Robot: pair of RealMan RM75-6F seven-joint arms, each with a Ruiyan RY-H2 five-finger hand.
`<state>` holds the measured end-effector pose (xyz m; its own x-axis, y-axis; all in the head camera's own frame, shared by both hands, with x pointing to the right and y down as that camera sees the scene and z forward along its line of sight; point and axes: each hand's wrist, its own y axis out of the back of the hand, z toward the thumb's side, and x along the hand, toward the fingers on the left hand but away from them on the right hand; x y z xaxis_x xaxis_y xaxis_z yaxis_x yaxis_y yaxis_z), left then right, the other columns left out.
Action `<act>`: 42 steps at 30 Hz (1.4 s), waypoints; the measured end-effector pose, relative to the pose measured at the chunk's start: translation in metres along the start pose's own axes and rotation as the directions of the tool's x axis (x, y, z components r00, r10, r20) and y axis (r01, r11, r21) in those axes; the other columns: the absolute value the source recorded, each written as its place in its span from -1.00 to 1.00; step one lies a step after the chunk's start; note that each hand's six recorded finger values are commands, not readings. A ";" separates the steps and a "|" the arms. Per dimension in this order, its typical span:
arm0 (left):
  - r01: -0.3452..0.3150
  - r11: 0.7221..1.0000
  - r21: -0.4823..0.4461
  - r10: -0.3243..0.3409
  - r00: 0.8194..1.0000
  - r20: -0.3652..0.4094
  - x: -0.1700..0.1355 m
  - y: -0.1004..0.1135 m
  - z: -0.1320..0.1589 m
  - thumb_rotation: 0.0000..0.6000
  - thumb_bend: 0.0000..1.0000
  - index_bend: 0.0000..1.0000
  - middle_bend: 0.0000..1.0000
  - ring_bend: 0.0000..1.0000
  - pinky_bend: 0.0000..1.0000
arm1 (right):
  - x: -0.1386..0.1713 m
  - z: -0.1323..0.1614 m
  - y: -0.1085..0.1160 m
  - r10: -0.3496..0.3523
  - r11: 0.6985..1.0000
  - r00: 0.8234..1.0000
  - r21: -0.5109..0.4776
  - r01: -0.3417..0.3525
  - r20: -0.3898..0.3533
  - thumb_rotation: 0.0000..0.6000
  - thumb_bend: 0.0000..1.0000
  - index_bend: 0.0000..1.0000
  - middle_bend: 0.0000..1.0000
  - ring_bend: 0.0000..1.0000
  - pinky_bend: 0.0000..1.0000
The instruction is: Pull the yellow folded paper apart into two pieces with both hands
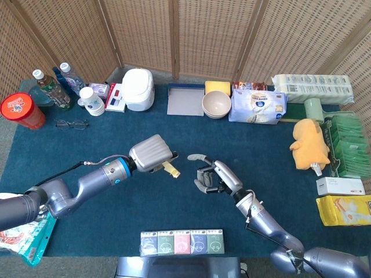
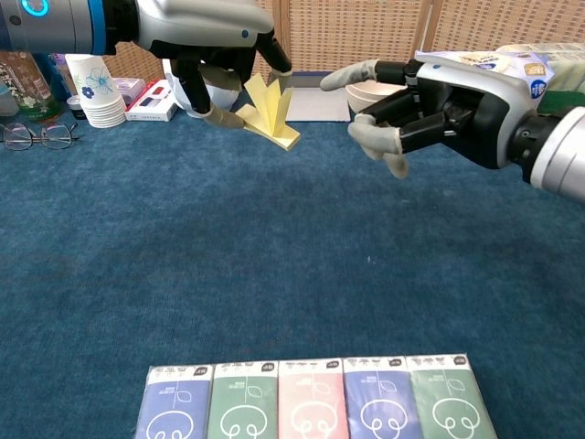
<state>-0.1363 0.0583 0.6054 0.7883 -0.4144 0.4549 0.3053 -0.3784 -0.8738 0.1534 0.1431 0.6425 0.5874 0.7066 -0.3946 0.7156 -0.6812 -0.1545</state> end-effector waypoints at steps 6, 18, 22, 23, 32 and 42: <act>0.000 1.000 -0.006 0.000 1.000 0.006 0.001 0.000 0.004 1.00 -0.25 0.21 0.90 1.00 0.82 | -0.005 0.005 -0.008 0.038 0.999 0.999 0.002 -0.038 -0.004 1.00 -0.10 -0.61 0.50 0.49 0.43; 0.004 1.000 -0.020 -0.004 1.000 0.002 0.002 -0.003 0.005 1.00 -0.25 0.21 0.90 1.00 0.81 | -0.008 0.010 -0.019 0.072 0.997 0.997 0.012 -0.072 -0.005 1.00 -0.10 -0.54 0.50 0.49 0.43; 0.008 1.000 -0.020 -0.008 1.000 -0.001 0.002 -0.005 0.004 1.00 -0.25 0.21 0.90 1.00 0.81 | -0.009 0.010 -0.021 0.076 0.997 0.997 0.014 -0.076 -0.005 1.00 -0.10 -0.52 0.50 0.49 0.43; 0.009 1.000 -0.021 -0.009 1.000 -0.002 0.002 -0.005 0.004 1.00 -0.25 0.21 0.90 1.00 0.81 | -0.009 0.010 -0.021 0.077 0.997 0.997 0.014 -0.077 -0.005 1.00 -0.10 -0.52 0.50 0.49 0.43; 0.021 1.000 -0.023 -0.020 1.000 0.006 0.002 -0.009 0.007 1.00 -0.25 0.21 0.90 1.00 0.82 | -0.010 0.012 -0.025 0.088 0.996 0.996 0.015 -0.088 -0.004 1.00 -0.10 -0.57 0.50 0.49 0.43; 0.021 1.000 -0.024 -0.020 1.000 0.006 0.004 -0.010 0.009 1.00 -0.25 0.21 0.90 1.00 0.81 | -0.012 0.017 -0.031 0.108 0.994 0.994 0.031 -0.107 -0.014 1.00 -0.10 -0.52 0.50 0.49 0.43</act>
<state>-0.1320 0.0678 0.6147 0.7849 -0.4018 0.4716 0.3087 -0.4063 -0.8600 0.1179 0.1527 0.6361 0.6661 0.6318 -0.3963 0.6367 -0.7585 -0.1390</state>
